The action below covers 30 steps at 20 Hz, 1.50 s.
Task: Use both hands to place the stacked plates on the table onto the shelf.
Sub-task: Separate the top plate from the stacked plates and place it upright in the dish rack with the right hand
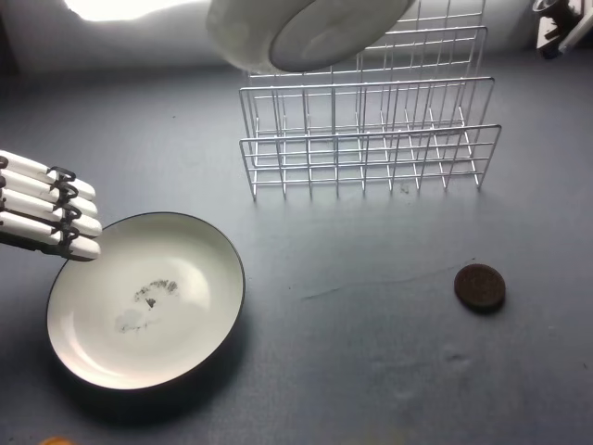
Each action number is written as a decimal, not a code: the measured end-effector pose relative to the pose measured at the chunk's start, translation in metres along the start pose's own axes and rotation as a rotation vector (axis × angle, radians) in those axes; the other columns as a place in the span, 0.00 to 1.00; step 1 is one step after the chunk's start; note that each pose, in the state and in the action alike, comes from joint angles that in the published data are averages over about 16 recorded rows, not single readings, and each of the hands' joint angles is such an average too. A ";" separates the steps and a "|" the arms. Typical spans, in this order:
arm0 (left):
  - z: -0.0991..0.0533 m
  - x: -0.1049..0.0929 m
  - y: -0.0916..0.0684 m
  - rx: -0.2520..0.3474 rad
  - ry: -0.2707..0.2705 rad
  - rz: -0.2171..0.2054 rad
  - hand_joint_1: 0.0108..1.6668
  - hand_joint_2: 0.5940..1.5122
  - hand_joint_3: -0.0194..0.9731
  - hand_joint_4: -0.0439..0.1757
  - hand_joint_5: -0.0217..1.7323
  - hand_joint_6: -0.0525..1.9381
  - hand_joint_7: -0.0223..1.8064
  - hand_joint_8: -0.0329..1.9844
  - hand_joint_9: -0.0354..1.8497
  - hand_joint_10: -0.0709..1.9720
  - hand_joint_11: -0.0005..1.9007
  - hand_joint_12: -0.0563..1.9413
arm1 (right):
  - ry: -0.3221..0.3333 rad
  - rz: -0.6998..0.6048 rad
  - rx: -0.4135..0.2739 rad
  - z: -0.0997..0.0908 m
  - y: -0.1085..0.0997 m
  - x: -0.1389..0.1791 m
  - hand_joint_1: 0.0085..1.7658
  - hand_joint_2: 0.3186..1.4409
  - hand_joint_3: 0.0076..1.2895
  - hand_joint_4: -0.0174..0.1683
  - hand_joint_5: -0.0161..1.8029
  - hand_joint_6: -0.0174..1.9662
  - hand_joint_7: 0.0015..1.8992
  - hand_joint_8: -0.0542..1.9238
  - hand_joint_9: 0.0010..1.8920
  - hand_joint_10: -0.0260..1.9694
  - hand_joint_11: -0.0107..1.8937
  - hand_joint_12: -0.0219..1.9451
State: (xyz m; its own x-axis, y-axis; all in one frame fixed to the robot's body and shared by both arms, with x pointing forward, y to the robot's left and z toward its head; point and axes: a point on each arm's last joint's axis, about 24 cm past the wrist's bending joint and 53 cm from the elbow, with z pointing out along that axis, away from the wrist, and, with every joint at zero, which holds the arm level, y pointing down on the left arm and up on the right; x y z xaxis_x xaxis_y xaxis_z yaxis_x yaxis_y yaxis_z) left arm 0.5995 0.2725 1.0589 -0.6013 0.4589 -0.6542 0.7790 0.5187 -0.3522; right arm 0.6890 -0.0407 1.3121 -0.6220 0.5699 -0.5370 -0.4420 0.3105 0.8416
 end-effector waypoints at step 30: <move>0.008 -0.009 -0.012 0.042 -0.015 0.022 0.01 0.62 0.02 0.22 0.02 0.04 0.02 0.01 0.03 0.04 0.01 0.03 | 0.002 0.009 0.129 -0.002 -0.080 -0.017 0.68 0.61 0.00 0.09 0.57 0.44 0.62 0.33 0.70 0.02 0.50 0.55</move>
State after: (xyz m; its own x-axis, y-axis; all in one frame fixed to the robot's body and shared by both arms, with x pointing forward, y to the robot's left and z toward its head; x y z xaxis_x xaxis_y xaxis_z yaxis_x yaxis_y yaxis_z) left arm 0.5973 0.2561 1.0636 -0.5814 0.4585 -0.6721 0.7989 0.4779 -0.3652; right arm 0.7337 -0.0766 1.2539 -0.6268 0.5716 -0.5296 -0.3500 0.4007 0.8467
